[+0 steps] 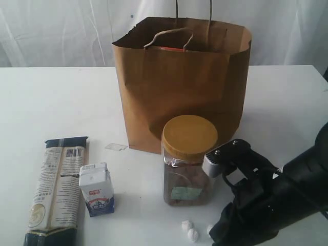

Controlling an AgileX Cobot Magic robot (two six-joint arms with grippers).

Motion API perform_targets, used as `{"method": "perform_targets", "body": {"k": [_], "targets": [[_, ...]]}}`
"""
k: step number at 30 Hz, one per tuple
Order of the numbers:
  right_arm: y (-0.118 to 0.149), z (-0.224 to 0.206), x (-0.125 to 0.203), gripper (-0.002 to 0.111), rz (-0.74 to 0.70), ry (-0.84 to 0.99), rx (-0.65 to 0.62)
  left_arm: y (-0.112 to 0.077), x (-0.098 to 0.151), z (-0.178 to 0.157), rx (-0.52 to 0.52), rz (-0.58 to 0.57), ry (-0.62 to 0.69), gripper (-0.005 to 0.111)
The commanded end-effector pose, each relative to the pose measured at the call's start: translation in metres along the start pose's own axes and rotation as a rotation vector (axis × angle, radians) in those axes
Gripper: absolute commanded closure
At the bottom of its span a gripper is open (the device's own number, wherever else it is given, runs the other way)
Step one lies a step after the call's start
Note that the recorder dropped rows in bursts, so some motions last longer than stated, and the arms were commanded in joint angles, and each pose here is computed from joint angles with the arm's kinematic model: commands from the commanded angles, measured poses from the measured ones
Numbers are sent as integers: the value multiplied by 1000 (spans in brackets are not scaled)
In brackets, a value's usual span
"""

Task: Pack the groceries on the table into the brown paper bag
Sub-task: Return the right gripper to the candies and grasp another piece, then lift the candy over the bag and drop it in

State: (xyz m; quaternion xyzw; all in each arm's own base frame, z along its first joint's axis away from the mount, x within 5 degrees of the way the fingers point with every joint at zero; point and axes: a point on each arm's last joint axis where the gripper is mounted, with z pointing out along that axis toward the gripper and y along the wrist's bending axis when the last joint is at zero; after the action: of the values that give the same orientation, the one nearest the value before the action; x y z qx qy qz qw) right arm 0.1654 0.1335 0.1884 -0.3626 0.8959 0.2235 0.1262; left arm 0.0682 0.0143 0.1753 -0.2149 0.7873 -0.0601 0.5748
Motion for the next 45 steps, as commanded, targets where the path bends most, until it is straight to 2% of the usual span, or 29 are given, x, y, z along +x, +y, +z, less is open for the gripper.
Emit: {"method": "perform_targets", "body": {"k": [1, 3, 7, 12, 17, 27, 33, 36, 41, 45], "targets": [[-1, 5, -3, 73, -64, -2, 16, 1, 1, 0, -2, 15, -2, 107], [-2, 9, -5, 70, -115, -7, 30, 1, 1, 0, -2, 15, -2, 107], [-1, 17, -9, 69, -353, -12, 76, 1, 1, 0, -2, 15, -2, 107], [1, 20, -13, 69, -410, -35, 130, 1, 1, 0, -2, 15, -2, 107], [-7, 29, -14, 69, -384, -22, 187, 1, 1, 0, -2, 15, -2, 107], [-15, 47, -9, 69, -406, 69, 184, 1, 1, 0, -2, 15, -2, 107], [-17, 55, -7, 70, -320, 81, 162, 1, 1, 0, -2, 15, -2, 107], [-17, 55, -9, 78, -322, 72, 168, 1, 1, 0, -2, 15, -2, 107], [-15, 52, -16, 101, -315, 70, 151, 1, 1, 0, -2, 15, -2, 107], [-11, 50, -20, 107, -233, 73, 117, 1, 1, 0, -2, 15, -2, 107]]}}
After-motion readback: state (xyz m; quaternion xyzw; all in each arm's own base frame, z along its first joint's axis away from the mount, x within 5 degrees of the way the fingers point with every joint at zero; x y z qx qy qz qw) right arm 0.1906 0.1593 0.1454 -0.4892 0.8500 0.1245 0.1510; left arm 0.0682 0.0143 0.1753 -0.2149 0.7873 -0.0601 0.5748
